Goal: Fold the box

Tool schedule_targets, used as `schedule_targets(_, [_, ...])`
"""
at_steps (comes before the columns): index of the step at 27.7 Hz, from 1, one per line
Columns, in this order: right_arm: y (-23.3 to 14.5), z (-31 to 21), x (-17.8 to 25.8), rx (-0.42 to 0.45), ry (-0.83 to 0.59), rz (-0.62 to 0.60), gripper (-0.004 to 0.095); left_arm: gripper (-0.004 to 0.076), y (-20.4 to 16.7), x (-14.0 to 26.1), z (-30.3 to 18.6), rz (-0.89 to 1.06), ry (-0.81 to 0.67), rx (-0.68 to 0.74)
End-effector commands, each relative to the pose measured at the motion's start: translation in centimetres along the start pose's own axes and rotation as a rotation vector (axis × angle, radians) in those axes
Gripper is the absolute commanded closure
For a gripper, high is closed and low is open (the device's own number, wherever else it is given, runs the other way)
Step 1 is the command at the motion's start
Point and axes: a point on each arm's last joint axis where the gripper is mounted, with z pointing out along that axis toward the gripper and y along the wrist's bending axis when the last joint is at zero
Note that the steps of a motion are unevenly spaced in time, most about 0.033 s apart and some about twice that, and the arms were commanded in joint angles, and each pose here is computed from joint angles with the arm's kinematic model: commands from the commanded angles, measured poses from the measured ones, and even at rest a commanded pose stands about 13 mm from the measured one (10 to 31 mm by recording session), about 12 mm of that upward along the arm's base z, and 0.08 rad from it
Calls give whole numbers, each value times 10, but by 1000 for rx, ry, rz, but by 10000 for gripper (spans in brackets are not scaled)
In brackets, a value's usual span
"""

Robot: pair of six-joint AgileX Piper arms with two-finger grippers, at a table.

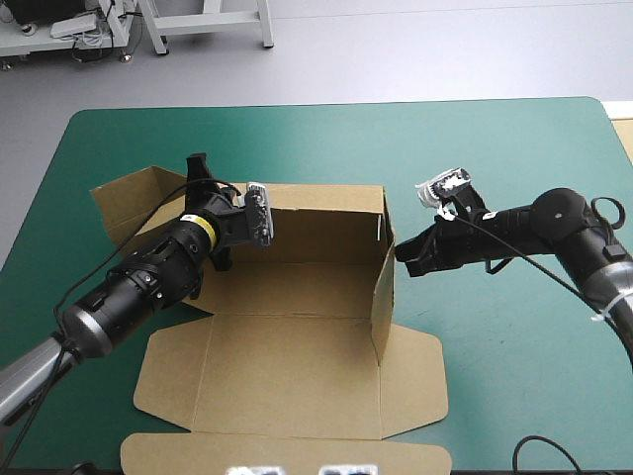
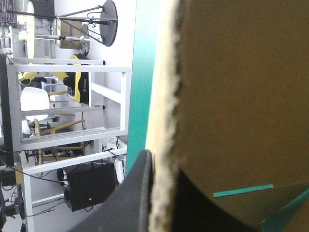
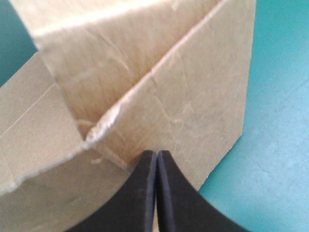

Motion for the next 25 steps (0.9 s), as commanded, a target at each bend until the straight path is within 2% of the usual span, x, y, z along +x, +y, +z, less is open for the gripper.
schedule_targets(1, [7,-10,-10,14,-110,-49,920,733,4,-15,-10,7,-62,-29])
schedule_targets(4, [3,-7,-6,38,-104,-61,919,733,-4,-28,-11,63,-48,-15])
schedule_targets(7, [-2,-1,2,69,-91,-97,919,733,-4,-39,-11,2,-16,-51])
schedule_targets(12, [-8,0,2,128,-118,-127,919,733,-8,-52,-3,66,63,-58])
schedule_targets(21, [-10,-6,-5,173,-108,-193,924,732,0,-67,10,-104,184,6])
schedule_targets(23, [-5,-11,-9,147,-95,-217,888,733,0,-66,10,-114,196,11])
schedule_targets(25, [0,-15,-13,117,-63,-222,775,733,0,-66,10,-114,191,10])
